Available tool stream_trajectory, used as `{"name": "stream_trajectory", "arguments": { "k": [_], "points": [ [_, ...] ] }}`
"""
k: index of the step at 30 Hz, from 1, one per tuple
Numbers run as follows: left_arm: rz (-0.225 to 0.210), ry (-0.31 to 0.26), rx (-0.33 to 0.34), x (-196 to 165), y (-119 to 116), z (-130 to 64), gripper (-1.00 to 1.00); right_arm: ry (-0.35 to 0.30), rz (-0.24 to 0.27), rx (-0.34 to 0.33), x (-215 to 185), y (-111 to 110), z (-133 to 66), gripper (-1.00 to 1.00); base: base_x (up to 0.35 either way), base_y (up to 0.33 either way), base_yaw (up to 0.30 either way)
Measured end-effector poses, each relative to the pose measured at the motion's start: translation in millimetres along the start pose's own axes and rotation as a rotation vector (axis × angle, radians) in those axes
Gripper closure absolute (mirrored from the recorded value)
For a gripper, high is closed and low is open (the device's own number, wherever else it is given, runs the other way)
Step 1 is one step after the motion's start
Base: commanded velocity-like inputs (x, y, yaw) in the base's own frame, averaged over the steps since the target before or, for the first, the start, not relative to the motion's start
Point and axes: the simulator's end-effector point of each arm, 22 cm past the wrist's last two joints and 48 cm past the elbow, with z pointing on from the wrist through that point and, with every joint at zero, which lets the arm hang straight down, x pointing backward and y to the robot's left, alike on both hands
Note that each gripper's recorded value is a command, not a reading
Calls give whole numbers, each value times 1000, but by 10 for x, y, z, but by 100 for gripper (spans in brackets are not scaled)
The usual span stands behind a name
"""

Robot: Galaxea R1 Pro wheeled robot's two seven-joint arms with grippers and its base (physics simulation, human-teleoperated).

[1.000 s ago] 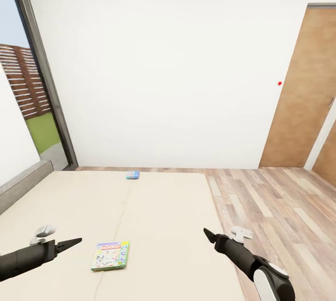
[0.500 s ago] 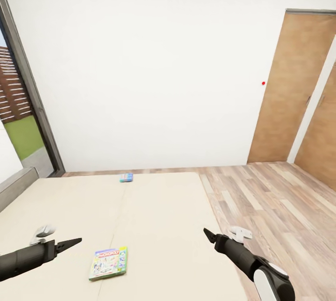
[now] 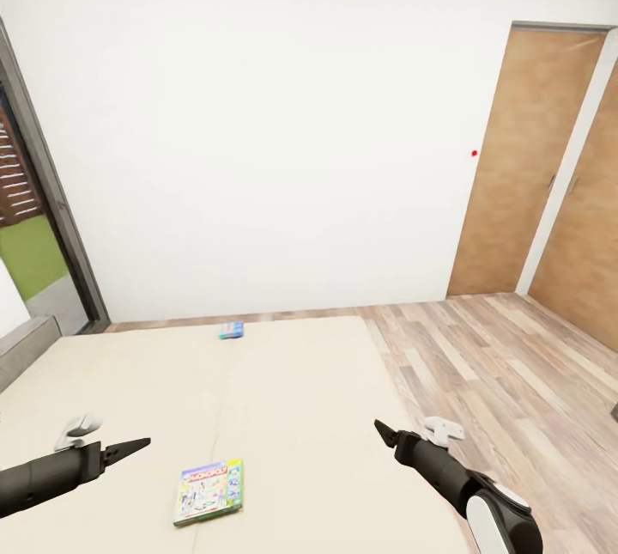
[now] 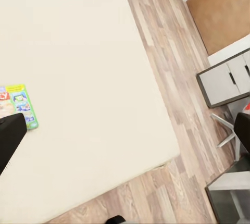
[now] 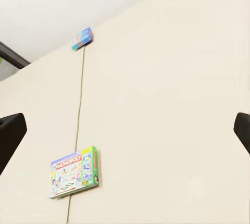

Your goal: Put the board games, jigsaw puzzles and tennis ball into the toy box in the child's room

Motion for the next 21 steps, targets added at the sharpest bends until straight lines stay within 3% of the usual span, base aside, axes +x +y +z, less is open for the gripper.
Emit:
{"name": "stream_trajectory", "arguments": {
  "k": [14, 21],
  "points": [
    [1, -1, 1, -1, -1, -1, -100, -4, -2, 0, -11, 2, -1, -100, 0, 97, -1],
    [-1, -1, 2, 3, -4, 2, -100, -6, -3, 0, -17, 4, -1, -100, 0, 11, 121]
  ]
}}
